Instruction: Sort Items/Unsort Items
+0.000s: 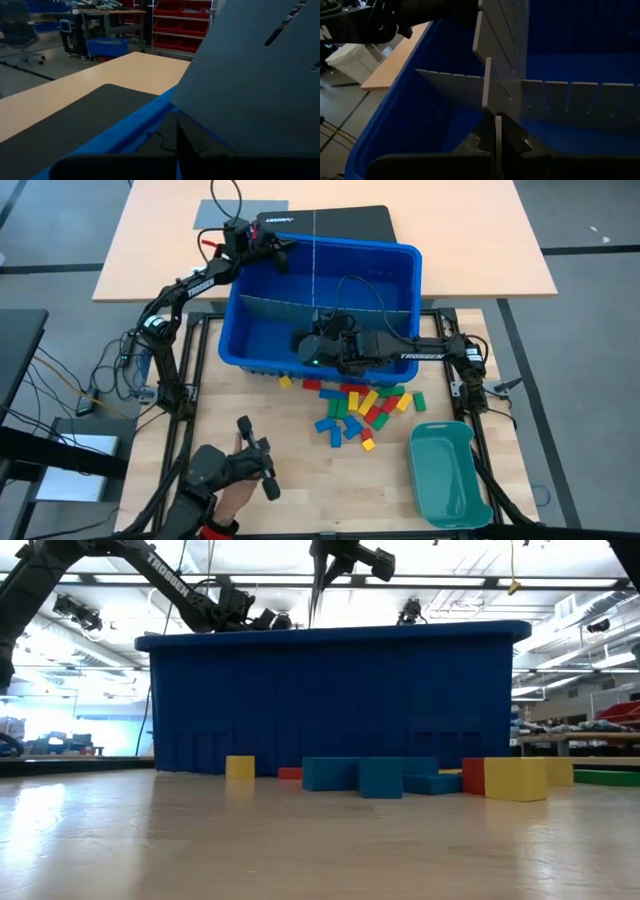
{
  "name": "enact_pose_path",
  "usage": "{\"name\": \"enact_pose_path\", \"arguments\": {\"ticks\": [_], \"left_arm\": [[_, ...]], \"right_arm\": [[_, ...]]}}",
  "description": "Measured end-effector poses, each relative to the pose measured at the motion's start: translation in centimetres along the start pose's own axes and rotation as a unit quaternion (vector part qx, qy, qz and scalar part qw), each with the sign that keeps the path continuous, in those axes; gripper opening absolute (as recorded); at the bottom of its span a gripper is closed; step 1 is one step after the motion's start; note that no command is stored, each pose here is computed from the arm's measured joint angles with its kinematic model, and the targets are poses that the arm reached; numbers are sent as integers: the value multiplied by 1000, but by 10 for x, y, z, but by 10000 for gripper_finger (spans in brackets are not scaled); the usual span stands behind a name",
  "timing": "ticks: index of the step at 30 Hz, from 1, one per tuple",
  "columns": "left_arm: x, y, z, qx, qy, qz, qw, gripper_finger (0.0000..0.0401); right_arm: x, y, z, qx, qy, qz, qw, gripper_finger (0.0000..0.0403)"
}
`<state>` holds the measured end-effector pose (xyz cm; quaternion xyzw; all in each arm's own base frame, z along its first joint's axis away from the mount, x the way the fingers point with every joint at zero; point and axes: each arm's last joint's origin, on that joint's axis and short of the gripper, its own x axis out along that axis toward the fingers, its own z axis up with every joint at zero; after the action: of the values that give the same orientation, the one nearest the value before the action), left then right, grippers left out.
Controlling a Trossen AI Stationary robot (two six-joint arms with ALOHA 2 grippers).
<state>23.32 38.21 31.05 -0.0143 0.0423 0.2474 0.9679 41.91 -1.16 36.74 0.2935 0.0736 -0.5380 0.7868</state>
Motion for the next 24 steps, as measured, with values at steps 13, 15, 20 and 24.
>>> {"name": "enact_pose_path", "arguments": {"ticks": [13,15,20,24], "left_arm": [[0,1,1,3,-6,7,1000,0],[0,1,1,3,-7,8,1000,0],[0,2,1,4,-7,11,1000,0],[0,2,1,4,-7,11,1000,0]], "right_arm": [[-7,3,-5,-4,-2,7,1000,0],[-7,3,-5,-4,-2,7,1000,0],[-7,2,-5,-3,-2,7,1000,0],[-7,2,-5,-3,0,7,1000,0]]}}
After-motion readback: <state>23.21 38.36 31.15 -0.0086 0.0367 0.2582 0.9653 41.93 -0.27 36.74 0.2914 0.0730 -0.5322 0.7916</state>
